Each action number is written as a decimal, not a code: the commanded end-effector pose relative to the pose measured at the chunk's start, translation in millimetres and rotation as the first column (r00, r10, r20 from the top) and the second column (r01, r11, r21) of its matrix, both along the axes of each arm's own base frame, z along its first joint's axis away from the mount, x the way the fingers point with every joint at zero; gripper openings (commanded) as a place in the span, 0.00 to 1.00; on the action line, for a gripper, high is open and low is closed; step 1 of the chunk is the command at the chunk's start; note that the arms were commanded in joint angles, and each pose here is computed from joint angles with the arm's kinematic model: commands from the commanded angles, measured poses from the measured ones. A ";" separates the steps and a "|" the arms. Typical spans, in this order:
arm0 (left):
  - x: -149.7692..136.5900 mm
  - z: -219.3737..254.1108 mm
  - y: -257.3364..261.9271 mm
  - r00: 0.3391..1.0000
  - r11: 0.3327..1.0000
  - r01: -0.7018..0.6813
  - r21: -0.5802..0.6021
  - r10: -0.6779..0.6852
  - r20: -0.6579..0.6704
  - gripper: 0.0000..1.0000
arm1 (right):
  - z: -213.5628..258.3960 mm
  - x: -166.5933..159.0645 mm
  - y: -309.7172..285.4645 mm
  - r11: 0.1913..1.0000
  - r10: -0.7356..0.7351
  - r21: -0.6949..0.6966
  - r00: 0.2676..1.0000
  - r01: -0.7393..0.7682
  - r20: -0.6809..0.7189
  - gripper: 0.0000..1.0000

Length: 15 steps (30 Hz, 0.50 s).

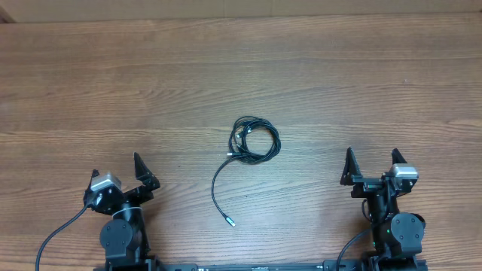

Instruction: Untangle cables

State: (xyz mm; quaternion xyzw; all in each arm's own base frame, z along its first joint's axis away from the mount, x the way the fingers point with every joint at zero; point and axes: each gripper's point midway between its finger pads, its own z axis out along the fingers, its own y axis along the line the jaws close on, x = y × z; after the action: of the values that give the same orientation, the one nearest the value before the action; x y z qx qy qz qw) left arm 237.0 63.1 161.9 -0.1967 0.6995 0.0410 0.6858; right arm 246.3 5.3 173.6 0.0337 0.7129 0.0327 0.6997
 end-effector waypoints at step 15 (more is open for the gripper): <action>1.2 33.5 -22.2 0.990 0.991 0.128 0.030 -0.130 0.063 0.99 | -1.4 -0.1 7.4 0.972 0.040 0.232 0.999 -0.040 0.004 1.00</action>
State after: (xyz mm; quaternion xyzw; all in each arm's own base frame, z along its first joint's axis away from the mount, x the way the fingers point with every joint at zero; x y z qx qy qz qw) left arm 238.5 58.5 176.8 -0.1866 0.6835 0.0276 0.7052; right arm 246.4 6.0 174.3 0.0796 0.7082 0.0806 0.6969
